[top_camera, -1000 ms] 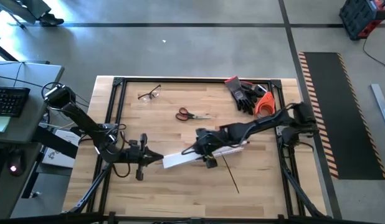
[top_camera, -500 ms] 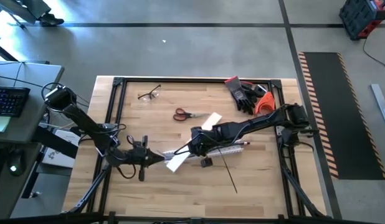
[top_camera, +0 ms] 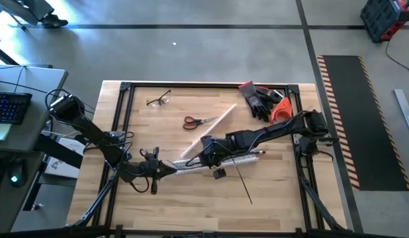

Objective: Ziptie cables
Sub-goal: Close the white cable duct lid

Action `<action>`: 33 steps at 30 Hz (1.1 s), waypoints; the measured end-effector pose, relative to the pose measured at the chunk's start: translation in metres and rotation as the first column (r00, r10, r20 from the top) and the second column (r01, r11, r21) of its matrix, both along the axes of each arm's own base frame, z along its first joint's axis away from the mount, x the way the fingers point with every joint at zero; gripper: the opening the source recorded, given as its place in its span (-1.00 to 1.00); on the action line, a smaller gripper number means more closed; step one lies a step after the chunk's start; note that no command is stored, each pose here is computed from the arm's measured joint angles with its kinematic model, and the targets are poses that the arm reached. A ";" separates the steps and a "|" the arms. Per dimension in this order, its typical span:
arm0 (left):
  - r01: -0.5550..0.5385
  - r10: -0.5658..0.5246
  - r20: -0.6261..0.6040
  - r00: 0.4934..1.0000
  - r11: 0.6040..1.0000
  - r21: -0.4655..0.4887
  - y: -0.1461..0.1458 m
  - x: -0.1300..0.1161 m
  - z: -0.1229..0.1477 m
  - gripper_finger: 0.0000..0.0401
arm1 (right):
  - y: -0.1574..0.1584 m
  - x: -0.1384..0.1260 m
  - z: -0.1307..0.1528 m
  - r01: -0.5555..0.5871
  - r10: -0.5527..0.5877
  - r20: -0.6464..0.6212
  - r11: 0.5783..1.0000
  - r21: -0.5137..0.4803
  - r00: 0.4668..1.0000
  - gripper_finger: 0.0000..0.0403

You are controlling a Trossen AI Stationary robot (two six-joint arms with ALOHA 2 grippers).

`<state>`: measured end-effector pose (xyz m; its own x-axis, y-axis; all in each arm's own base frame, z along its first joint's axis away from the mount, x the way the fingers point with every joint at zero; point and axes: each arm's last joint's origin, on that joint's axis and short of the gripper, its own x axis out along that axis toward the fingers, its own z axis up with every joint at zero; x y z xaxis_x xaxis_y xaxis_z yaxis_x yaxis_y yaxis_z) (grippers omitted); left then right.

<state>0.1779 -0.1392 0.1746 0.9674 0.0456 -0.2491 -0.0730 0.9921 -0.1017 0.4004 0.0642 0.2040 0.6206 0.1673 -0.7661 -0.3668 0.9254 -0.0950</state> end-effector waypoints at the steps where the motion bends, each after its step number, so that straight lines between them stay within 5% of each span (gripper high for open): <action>1: 0.000 0.000 0.001 1.000 1.000 -0.001 0.000 0.000 0.000 -1.00 | -0.002 0.000 0.000 -0.007 0.007 0.001 1.000 -0.008 1.000 -0.56; 7: 0.001 -0.001 0.000 1.000 1.000 0.000 0.000 0.000 0.000 -1.00 | -0.044 0.004 0.000 -0.033 0.033 0.011 0.999 -0.025 0.999 -0.10; 13: -0.034 0.034 -0.017 0.999 0.999 0.019 0.002 0.000 -0.003 -1.00 | -0.105 0.003 0.000 0.090 -0.090 0.016 0.996 -0.008 0.996 0.11; 18: -0.176 0.177 -0.065 0.982 0.984 0.018 0.023 0.009 -0.009 -1.00 | -0.121 0.003 -0.020 0.002 -0.001 -0.030 0.999 0.039 1.000 0.05; 23: -0.265 0.260 -0.166 0.951 0.964 -0.005 0.057 0.025 -0.017 -1.00 | -0.124 0.011 -0.059 -0.084 0.081 -0.094 0.996 -0.024 0.992 -0.16; 28: -0.315 0.298 -0.241 0.924 0.948 -0.033 0.093 0.036 -0.021 -0.98 | -0.130 0.017 -0.076 -0.013 -0.007 -0.103 0.981 -0.194 0.995 -0.39; 33: -0.365 0.324 -0.312 0.893 0.928 -0.079 0.129 0.041 -0.025 -0.84 | -0.132 0.020 -0.075 -0.026 0.011 -0.070 0.976 -0.214 0.997 -0.46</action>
